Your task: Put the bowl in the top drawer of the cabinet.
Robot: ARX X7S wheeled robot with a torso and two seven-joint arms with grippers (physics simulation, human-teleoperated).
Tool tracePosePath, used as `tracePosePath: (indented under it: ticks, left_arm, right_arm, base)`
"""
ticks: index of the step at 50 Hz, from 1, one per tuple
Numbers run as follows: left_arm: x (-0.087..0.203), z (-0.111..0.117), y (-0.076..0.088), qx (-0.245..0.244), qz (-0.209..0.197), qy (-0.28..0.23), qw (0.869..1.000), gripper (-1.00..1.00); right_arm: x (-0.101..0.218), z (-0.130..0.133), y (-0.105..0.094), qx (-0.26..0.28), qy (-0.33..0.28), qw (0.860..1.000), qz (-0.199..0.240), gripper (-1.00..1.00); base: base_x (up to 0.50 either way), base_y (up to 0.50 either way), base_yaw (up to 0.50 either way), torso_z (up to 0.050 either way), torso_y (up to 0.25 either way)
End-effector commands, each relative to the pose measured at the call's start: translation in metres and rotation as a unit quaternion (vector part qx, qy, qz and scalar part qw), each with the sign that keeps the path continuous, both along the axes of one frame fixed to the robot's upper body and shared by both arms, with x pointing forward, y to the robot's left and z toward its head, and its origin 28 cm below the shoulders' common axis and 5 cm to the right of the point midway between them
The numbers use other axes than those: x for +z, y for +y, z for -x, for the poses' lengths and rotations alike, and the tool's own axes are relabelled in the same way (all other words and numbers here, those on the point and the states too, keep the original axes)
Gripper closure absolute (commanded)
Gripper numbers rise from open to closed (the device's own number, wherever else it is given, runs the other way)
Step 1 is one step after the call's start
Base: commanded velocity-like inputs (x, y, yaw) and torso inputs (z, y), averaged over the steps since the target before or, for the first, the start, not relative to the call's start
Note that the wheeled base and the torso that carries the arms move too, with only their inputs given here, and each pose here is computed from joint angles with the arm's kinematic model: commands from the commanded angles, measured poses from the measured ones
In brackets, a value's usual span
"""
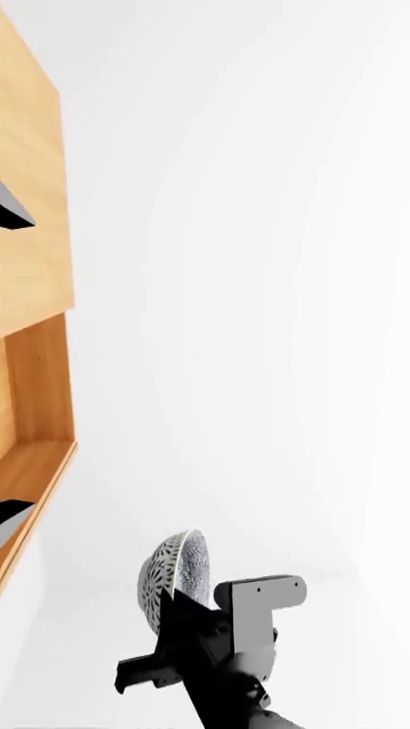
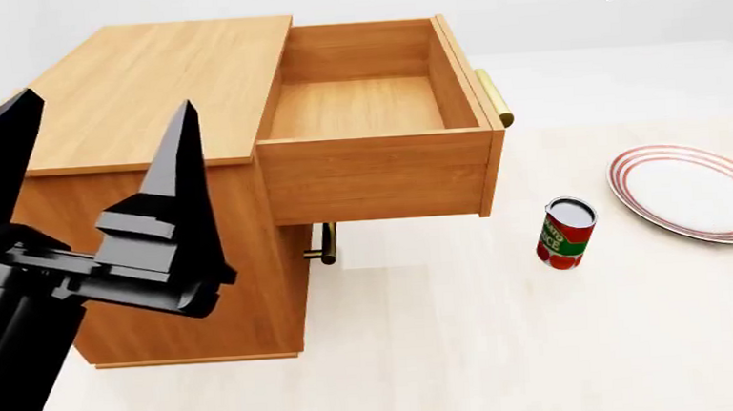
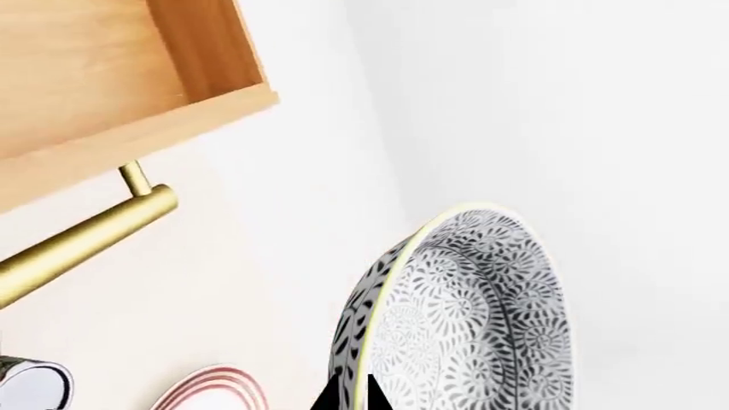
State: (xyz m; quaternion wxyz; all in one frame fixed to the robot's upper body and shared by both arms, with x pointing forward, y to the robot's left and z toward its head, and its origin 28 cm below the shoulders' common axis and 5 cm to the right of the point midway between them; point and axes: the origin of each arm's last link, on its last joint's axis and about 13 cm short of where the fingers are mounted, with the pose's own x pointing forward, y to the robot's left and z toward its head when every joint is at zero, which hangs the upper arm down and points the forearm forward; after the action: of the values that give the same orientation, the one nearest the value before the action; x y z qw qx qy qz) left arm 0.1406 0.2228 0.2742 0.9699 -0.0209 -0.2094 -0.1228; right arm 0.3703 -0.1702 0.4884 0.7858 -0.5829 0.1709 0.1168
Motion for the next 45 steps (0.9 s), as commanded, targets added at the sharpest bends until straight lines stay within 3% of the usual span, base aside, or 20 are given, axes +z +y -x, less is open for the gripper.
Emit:
tracePosePath:
  ticks: [1, 11, 19, 32, 45]
  left_arm:
    - [0.002, 0.004, 0.001, -0.003, 0.001, -0.004, 1.000, -1.00]
    - [0.003, 0.006, 0.000, -0.006, -0.002, -0.005, 1.000, -1.00]
    - [0.004, 0.006, 0.002, -0.003, 0.000, -0.008, 1.000, -1.00]
    - [0.006, 0.008, 0.003, -0.005, 0.005, -0.018, 1.000, -1.00]
    - [0.007, 0.012, 0.005, -0.014, 0.010, -0.042, 0.999, -1.00]
  right_arm:
    - [0.019, -0.006, 0.044, 0.098, 0.016, 0.994, 0.049, 1.00]
    - [0.023, -0.006, 0.081, 0.203, 0.036, 0.977, 0.050, 1.00]
    - [0.021, -0.006, 0.099, 0.261, 0.055, 0.963, 0.051, 1.00]
    - [0.014, -0.005, 0.122, 0.312, 0.081, 0.945, 0.051, 1.00]
    - [0.005, -0.006, 0.131, 0.334, 0.119, 0.934, 0.048, 1.00]
  base:
    - [0.00, 0.00, 0.00, 0.000, 0.000]
    - [0.00, 0.00, 0.00, 0.000, 0.000]
    - [0.00, 0.00, 0.00, 0.000, 0.000]
    - [0.00, 0.00, 0.00, 0.000, 0.001]
    - [0.00, 0.00, 0.00, 0.000, 0.000]
